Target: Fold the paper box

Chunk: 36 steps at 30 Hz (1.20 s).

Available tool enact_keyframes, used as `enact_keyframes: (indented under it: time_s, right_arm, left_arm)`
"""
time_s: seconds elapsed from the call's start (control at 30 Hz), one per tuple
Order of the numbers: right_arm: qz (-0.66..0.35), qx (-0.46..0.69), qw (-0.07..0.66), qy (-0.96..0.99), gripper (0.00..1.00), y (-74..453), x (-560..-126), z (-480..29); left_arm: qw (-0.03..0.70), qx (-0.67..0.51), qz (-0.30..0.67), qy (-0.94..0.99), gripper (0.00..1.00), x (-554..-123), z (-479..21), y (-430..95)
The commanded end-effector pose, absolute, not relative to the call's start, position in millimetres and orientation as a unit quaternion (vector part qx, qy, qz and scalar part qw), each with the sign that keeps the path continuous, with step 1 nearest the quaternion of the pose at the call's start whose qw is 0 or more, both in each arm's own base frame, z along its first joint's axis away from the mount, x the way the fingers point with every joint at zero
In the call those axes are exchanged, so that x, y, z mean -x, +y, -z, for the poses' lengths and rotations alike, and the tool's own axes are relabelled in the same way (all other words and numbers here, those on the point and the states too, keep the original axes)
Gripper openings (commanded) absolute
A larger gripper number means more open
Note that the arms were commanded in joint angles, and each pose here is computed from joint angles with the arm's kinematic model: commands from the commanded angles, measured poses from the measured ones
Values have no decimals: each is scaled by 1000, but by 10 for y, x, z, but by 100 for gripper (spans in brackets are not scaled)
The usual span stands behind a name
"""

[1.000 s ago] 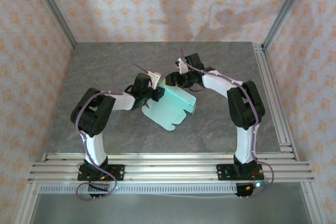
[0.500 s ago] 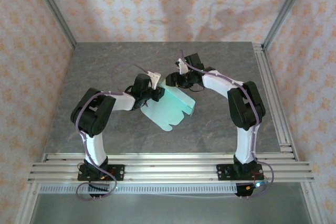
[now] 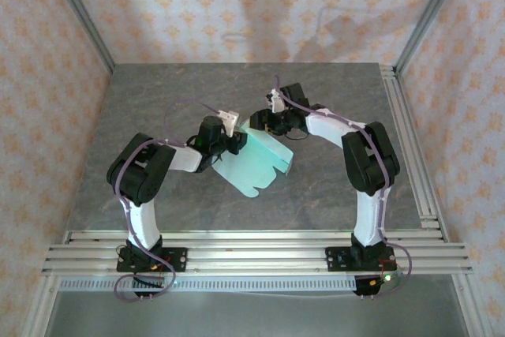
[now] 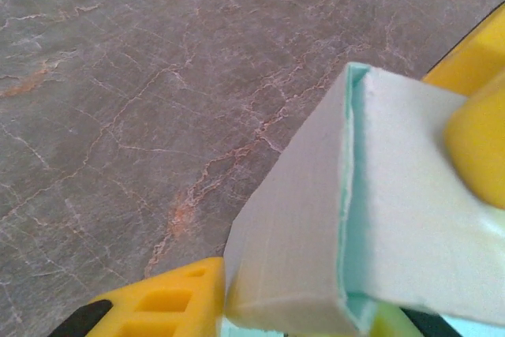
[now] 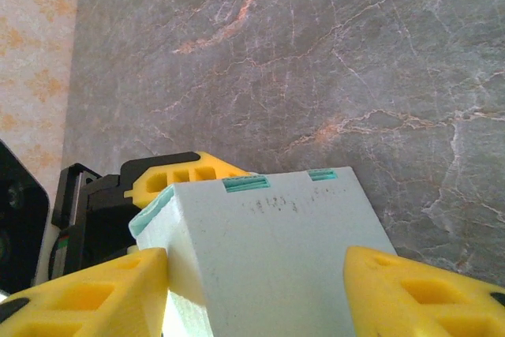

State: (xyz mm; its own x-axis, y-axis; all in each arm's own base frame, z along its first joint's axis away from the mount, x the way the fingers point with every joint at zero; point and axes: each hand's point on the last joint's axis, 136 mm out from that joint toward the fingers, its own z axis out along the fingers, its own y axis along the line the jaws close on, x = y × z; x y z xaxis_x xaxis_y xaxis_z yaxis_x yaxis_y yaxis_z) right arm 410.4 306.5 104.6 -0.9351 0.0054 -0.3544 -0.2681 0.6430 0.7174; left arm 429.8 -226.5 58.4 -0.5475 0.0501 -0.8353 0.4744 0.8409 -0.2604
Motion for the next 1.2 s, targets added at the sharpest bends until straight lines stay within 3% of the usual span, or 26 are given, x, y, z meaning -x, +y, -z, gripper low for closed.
enact_keyframes:
  time_s: [0.0,1.17]
  right_arm:
    - [-418,47,127,898,59,3028,-4026,-786]
    - [-521,64,86,847,59,3351,-3599,-1220]
  left_arm:
    - [456,-153,240,843,26,-4331,-514,-2312]
    - [506,-158,217,820,25,-3838,-714,-2049]
